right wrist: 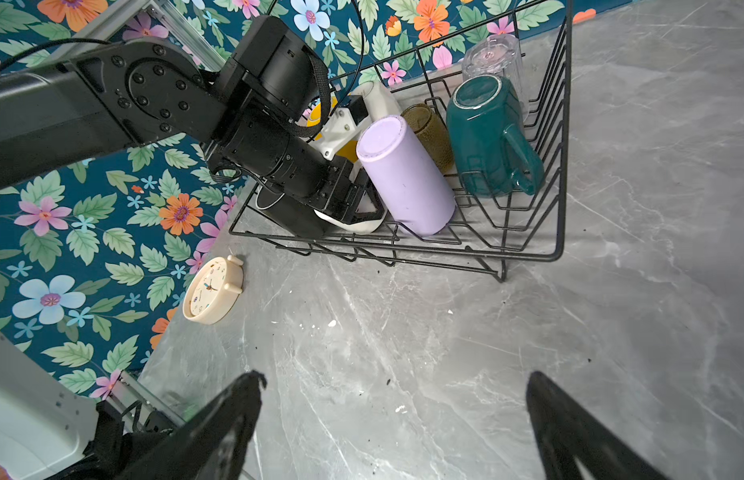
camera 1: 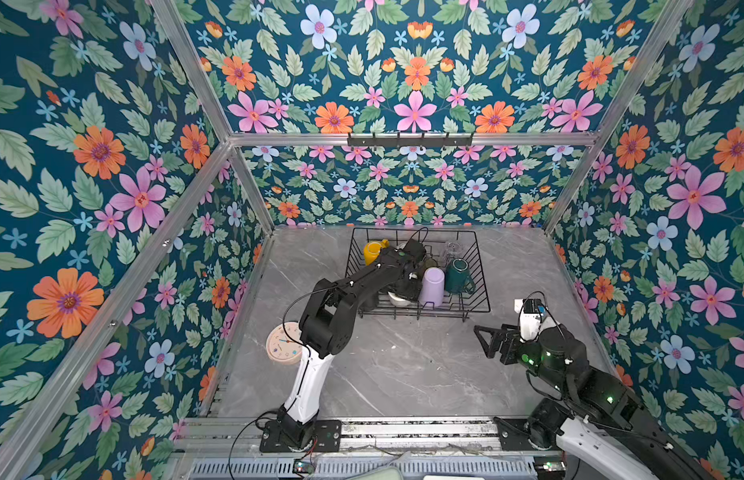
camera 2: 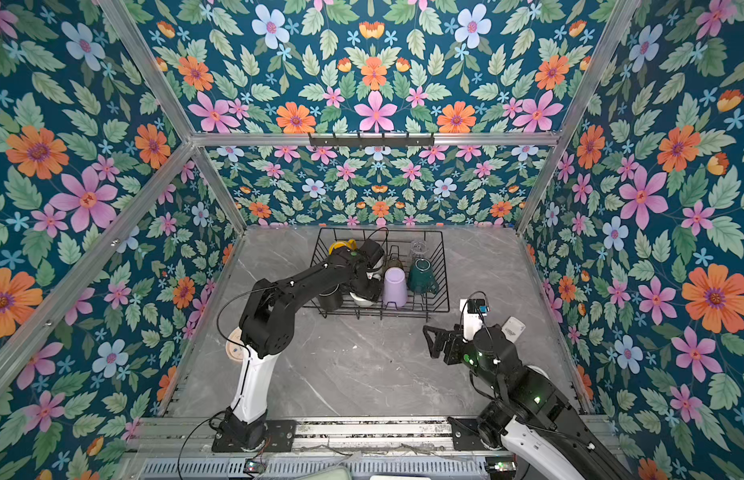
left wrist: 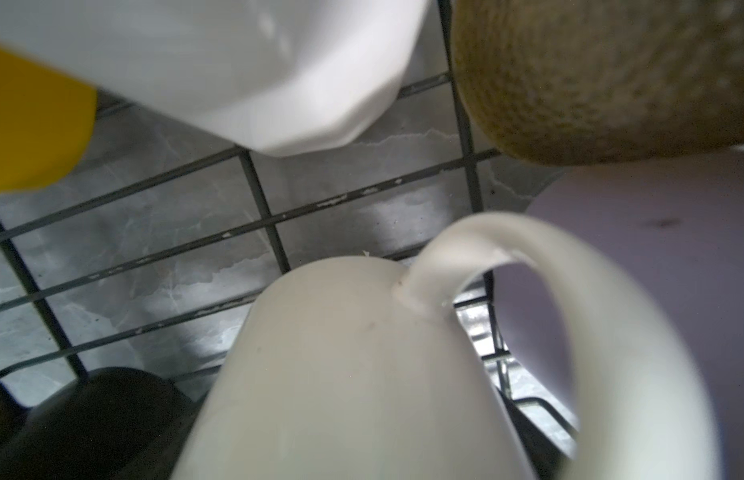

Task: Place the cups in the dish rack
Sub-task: 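Open the left gripper and lift it up from the white mug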

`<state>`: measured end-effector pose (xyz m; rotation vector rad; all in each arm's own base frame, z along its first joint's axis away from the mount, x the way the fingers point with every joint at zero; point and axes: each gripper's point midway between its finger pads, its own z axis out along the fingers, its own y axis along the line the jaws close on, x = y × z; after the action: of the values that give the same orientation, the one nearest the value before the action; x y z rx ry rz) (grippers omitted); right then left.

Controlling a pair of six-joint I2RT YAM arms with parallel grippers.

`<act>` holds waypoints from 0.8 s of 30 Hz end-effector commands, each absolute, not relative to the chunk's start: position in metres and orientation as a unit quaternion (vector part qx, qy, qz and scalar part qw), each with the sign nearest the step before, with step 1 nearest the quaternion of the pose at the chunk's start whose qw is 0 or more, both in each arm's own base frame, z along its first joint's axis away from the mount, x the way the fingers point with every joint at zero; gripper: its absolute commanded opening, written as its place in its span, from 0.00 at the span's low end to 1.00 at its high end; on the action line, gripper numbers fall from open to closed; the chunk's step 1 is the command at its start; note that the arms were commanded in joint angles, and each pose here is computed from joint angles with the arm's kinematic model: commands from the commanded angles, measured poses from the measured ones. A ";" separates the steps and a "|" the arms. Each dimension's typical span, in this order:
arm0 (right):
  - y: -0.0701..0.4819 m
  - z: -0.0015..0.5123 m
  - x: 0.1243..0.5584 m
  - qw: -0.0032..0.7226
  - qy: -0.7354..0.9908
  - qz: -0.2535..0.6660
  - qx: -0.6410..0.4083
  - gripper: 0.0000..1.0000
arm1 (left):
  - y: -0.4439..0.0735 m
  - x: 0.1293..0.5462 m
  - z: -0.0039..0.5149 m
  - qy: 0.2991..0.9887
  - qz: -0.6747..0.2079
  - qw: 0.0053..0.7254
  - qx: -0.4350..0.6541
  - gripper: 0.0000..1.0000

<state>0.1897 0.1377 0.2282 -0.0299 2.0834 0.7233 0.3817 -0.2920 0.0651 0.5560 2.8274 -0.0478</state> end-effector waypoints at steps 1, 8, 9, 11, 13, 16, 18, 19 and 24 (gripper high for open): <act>0.139 0.229 0.189 0.450 0.842 0.298 -0.011 0.99 | -0.286 0.385 0.063 0.975 -0.002 0.126 0.184 0.62; 0.140 0.228 0.189 0.448 0.842 0.301 -0.011 0.99 | -0.285 0.386 0.060 0.976 0.001 0.125 0.179 0.71; 0.140 0.228 0.189 0.448 0.842 0.300 -0.011 0.99 | -0.286 0.386 0.061 0.976 -0.002 0.126 0.178 0.73; 0.140 0.228 0.189 0.448 0.842 0.300 -0.011 0.99 | -0.287 0.386 0.063 0.976 -0.004 0.127 0.178 0.78; 0.140 0.228 0.189 0.447 0.843 0.300 -0.011 0.99 | -0.288 0.387 0.066 0.975 -0.007 0.131 0.177 0.84; 0.140 0.228 0.189 0.448 0.842 0.301 -0.010 0.99 | -0.288 0.387 0.070 0.975 -0.010 0.134 0.177 0.87; 0.140 0.229 0.189 0.448 0.842 0.301 -0.011 0.99 | -0.288 0.386 0.071 0.975 -0.012 0.135 0.177 0.88; 0.139 0.228 0.188 0.448 0.842 0.300 -0.011 0.99 | -0.288 0.385 0.072 0.975 -0.014 0.134 0.177 0.88; 0.139 0.229 0.188 0.448 0.842 0.300 -0.010 0.99 | -0.289 0.385 0.074 0.974 -0.017 0.138 0.176 0.90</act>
<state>0.1879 0.1394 0.2271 -0.0217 2.0901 0.7468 0.3826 -0.2900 0.0681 0.5182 2.8374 -0.0533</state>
